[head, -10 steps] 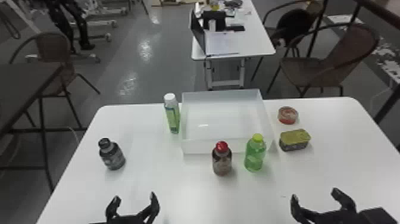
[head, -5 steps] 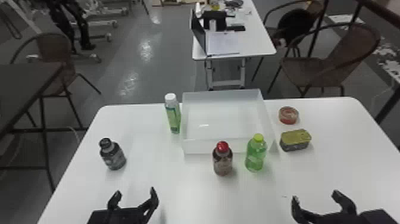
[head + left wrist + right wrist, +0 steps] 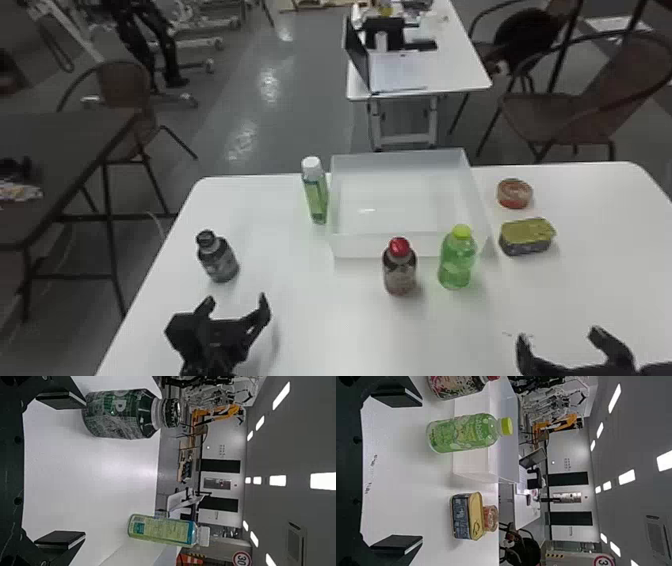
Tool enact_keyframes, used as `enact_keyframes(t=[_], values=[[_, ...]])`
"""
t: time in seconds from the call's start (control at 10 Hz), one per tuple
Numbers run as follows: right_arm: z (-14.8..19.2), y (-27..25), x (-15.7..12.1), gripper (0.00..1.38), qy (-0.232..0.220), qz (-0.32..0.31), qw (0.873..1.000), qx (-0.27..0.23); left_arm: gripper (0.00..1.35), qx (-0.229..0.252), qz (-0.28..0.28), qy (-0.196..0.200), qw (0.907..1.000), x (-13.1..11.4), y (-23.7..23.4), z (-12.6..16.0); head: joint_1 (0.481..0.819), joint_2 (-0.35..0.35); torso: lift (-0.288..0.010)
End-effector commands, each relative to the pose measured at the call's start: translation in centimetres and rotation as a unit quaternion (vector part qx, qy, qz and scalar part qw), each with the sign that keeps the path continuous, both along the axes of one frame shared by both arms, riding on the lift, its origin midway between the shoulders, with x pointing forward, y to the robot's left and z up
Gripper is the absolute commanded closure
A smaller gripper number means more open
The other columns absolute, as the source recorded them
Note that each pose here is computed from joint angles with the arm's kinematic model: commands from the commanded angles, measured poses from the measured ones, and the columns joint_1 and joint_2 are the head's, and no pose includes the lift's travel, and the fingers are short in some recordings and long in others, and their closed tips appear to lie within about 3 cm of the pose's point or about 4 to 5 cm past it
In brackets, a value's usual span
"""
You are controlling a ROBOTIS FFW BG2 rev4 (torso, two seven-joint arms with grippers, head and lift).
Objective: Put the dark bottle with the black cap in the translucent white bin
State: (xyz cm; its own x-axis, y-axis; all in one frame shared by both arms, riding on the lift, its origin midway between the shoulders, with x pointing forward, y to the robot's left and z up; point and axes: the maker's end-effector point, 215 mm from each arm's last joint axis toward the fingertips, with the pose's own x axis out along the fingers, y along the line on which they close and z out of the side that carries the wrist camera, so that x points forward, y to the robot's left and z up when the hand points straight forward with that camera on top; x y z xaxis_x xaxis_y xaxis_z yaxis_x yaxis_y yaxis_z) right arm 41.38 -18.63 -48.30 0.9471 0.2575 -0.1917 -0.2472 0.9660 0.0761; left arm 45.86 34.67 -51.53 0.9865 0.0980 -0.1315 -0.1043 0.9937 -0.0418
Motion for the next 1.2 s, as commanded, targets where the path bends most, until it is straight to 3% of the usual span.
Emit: enact_keyframes(t=[0.0,0.5,1.1], values=[[0.0,0.1,0.1,0.09,0.000,0.000,1.000,0.002,0.14,0.003,-0.003,0.008,1.0000,1.8,2.1,-0.2,0.695,0.204,-0.032],[-0.2,0.5,0.1,0.09,0.001,0.006,1.000,0.007,0.14,0.022,0.001,0.046,0.9987,4.9,7.6,-0.7,0.695,0.261,-0.032],[-0.3,0.7,0.3,0.09,0.000,0.013,1.000,0.009,0.16,0.013,-0.068,0.079,0.9945,8.0,9.6,-0.6,0.695,0.300,-0.032]])
